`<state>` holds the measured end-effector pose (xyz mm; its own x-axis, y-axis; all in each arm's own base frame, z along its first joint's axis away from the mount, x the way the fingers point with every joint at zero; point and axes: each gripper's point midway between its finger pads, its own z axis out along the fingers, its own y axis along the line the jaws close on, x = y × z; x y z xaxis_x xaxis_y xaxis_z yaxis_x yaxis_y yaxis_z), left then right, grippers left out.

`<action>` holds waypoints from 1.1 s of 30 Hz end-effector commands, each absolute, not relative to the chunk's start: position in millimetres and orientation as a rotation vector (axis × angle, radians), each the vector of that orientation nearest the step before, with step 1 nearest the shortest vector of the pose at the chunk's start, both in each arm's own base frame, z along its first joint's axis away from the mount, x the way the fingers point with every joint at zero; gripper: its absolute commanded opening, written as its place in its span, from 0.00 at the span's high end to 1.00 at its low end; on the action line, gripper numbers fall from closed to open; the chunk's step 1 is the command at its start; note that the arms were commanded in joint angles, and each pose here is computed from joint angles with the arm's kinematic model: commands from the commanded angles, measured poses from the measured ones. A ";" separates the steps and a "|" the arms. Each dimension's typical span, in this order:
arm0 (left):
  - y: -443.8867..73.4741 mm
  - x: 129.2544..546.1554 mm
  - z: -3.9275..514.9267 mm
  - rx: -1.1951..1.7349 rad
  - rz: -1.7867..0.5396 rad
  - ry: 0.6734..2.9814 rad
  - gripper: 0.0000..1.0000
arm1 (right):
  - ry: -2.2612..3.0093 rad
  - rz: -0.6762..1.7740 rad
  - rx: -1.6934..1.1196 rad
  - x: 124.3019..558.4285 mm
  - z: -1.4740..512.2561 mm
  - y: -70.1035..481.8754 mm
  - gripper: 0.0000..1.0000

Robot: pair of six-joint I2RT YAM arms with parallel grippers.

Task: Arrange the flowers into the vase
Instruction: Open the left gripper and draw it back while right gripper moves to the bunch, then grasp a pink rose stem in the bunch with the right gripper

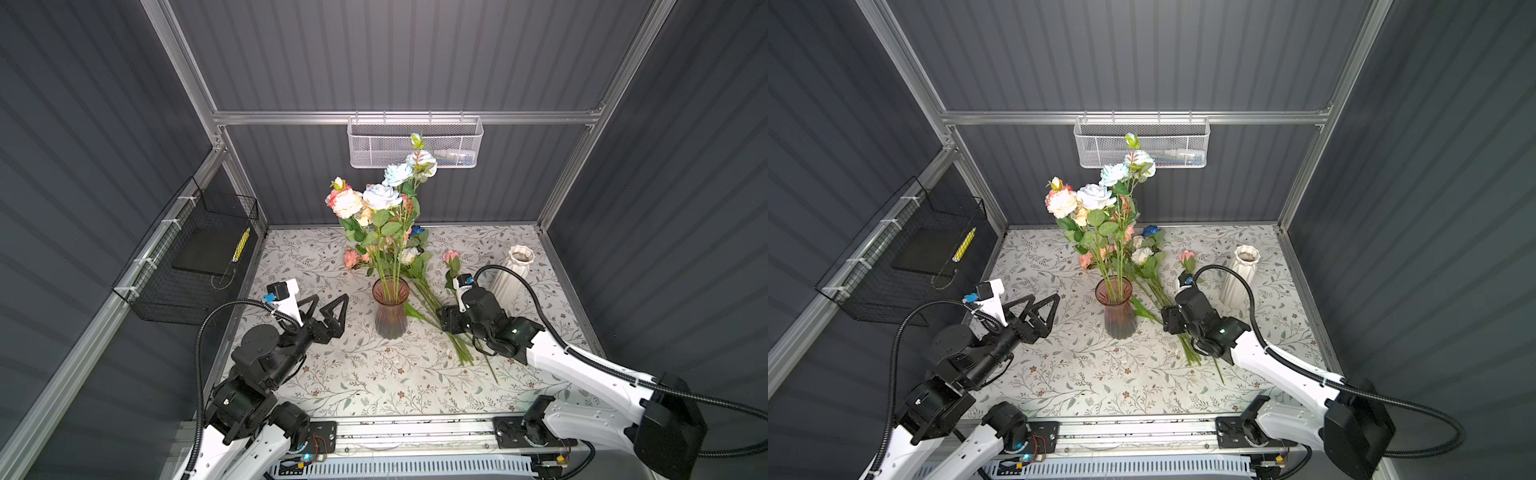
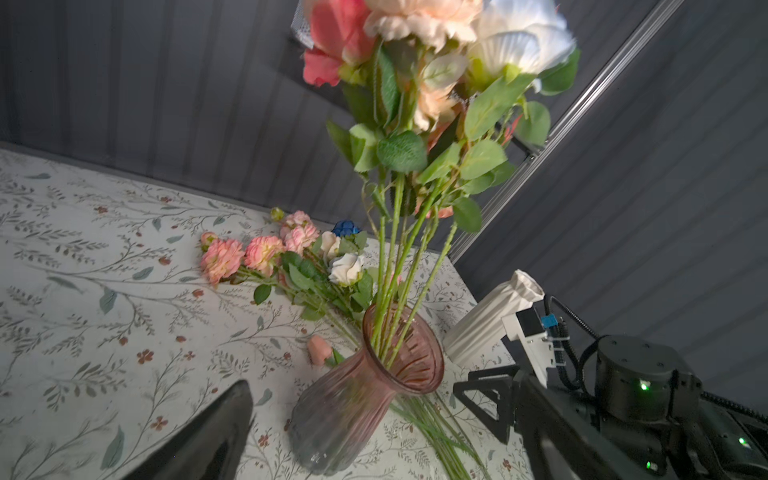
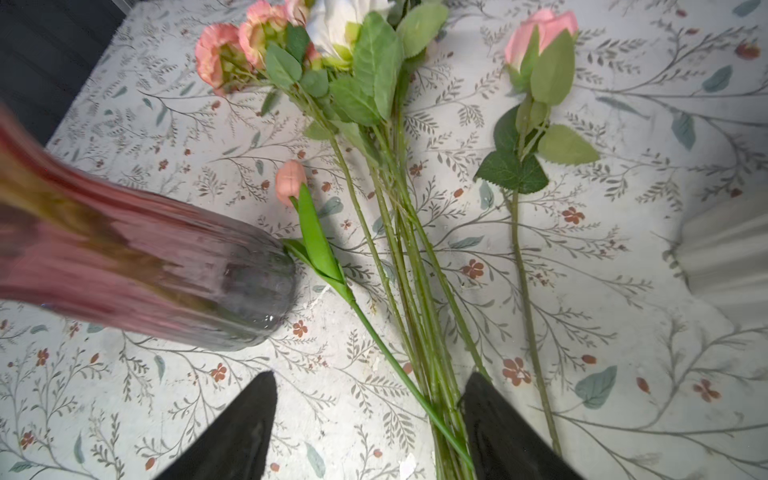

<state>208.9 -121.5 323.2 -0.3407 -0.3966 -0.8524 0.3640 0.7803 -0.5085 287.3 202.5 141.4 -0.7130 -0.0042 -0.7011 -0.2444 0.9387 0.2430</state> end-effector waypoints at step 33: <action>-116.1 207.9 300.2 -0.052 -0.742 1.815 0.00 | 2.648 -0.084 -0.026 396.2 11.6 147.0 0.75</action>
<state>207.6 -119.3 299.2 -0.3894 -0.3817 -0.8383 0.3250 0.7946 -0.5128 402.2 149.4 19.5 -0.8681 -0.0306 -0.4955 -0.0038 0.9985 -0.0551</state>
